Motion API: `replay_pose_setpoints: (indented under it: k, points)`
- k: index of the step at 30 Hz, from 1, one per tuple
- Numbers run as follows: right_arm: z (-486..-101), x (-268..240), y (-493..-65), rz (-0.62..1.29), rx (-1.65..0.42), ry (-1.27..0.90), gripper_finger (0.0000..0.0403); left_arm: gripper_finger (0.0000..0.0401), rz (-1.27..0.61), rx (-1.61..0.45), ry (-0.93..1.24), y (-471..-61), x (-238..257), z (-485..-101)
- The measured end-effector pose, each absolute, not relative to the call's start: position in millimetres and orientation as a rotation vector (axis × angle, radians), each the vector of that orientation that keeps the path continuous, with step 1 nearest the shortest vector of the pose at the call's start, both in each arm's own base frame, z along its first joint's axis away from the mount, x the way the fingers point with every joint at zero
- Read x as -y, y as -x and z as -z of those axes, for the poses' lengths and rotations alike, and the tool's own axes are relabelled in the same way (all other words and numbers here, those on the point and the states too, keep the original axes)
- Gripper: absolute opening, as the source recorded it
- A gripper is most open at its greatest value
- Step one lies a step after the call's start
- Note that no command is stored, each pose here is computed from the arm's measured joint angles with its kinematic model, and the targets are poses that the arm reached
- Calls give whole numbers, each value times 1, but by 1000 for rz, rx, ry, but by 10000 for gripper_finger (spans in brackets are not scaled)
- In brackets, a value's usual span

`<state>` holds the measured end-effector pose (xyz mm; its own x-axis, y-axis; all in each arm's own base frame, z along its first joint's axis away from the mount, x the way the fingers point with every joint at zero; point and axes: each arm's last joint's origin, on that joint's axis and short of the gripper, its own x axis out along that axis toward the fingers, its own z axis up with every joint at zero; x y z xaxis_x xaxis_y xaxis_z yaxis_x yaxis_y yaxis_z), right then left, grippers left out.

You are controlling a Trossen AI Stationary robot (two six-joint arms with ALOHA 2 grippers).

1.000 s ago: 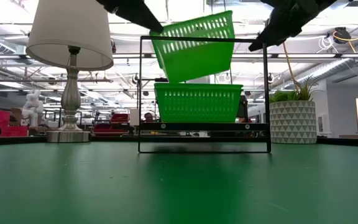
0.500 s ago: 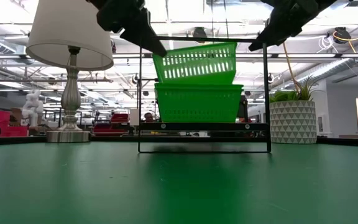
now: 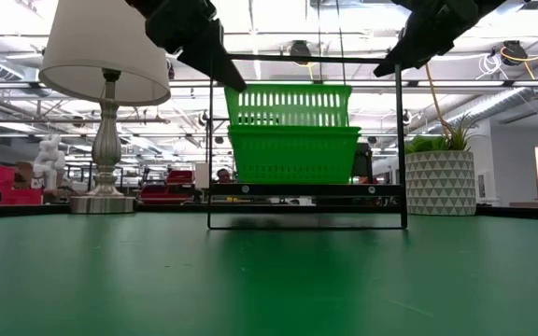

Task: Stack baskets on shelf by color
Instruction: Stack the green bin on the green bin on the shelf, then stack the black bin on the black bin on the shelf

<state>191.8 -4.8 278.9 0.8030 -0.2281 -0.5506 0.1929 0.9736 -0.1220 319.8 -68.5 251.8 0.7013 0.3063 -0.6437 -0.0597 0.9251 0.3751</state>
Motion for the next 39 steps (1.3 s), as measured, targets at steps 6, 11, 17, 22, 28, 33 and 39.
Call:
replay_pose_setpoints:
  k: [6, 11, 17, 22, 28, 33, 39]
  points:
    - [-279, 5, -192, 222, -597, 60, 4, 41, -207, -770, -338, -320, 69, -252]
    - [-279, 5, -192, 224, -597, 55, 4, 85, -215, -753, -321, -321, 69, -253]
    - [-278, 5, -191, 224, -603, 46, 4, 142, -222, -716, -302, -323, 69, -256]
    - [-276, 5, -190, 227, -629, 37, 4, 156, -219, -673, -286, -318, 70, -267]
    - [-276, 4, -190, 228, -631, 28, 4, 156, -224, -604, -251, -302, 66, -292]
    - [-274, -5, -188, 209, -642, -34, 4, 157, -238, -603, -195, -283, 63, -306]
    - [-272, -39, -182, 98, -664, -153, 4, 157, -282, -745, -143, -264, 63, -300]
